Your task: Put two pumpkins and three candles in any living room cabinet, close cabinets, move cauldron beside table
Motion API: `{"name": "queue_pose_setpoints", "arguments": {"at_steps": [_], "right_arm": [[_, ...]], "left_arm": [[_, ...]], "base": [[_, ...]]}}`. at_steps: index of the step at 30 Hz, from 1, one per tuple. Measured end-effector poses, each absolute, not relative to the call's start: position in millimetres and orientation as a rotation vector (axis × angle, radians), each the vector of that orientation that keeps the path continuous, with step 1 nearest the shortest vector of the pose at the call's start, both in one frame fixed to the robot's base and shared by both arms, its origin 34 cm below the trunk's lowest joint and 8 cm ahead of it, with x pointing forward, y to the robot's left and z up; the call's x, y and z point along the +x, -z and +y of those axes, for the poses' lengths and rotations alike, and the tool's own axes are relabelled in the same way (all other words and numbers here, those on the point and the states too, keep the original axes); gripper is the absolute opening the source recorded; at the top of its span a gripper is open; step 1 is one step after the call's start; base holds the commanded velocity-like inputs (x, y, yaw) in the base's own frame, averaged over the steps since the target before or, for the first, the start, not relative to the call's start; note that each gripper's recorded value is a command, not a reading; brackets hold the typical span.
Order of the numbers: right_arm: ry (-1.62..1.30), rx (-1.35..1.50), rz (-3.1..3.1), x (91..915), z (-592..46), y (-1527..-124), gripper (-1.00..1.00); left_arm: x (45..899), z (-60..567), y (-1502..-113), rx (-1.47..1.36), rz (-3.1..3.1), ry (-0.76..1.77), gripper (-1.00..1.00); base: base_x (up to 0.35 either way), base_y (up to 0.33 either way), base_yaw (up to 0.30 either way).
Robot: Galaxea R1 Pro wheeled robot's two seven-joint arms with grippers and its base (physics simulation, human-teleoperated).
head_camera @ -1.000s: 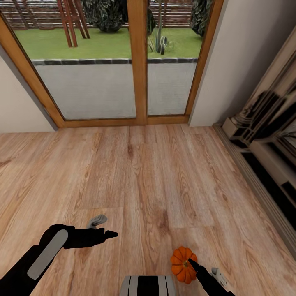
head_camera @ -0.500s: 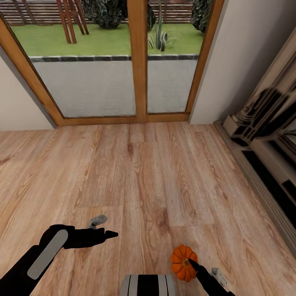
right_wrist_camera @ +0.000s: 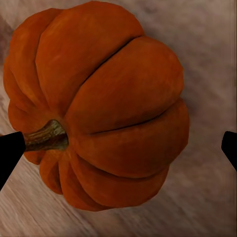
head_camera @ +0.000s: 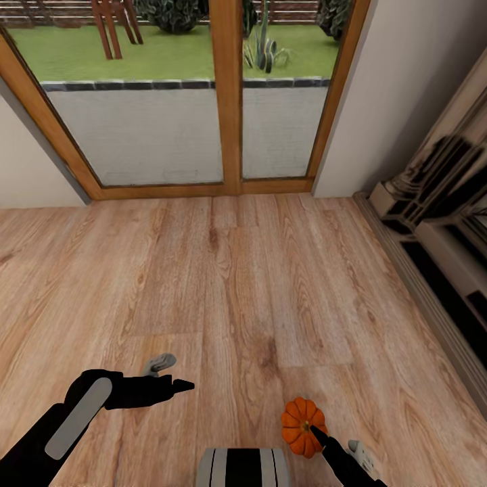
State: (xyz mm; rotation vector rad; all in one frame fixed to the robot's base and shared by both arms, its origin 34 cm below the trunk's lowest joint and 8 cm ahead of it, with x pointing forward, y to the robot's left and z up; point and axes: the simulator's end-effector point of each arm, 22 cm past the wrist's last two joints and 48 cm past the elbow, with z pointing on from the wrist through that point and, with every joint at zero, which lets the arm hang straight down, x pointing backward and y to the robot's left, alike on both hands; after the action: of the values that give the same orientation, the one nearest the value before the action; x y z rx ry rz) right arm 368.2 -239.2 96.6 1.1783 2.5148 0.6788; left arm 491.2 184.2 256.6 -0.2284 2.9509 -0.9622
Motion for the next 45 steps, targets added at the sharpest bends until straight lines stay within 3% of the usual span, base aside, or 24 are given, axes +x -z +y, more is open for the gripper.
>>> {"name": "queue_pose_setpoints", "arguments": {"at_steps": [45], "right_arm": [[-0.647, 1.194, 2.543, 358.4, -241.2, -89.1, 1.00]], "left_arm": [[486.6, 182.4, -248.7, -0.242, 2.966, 0.969, 1.00]], "base": [[0.019, 0.009, 0.000]]}}
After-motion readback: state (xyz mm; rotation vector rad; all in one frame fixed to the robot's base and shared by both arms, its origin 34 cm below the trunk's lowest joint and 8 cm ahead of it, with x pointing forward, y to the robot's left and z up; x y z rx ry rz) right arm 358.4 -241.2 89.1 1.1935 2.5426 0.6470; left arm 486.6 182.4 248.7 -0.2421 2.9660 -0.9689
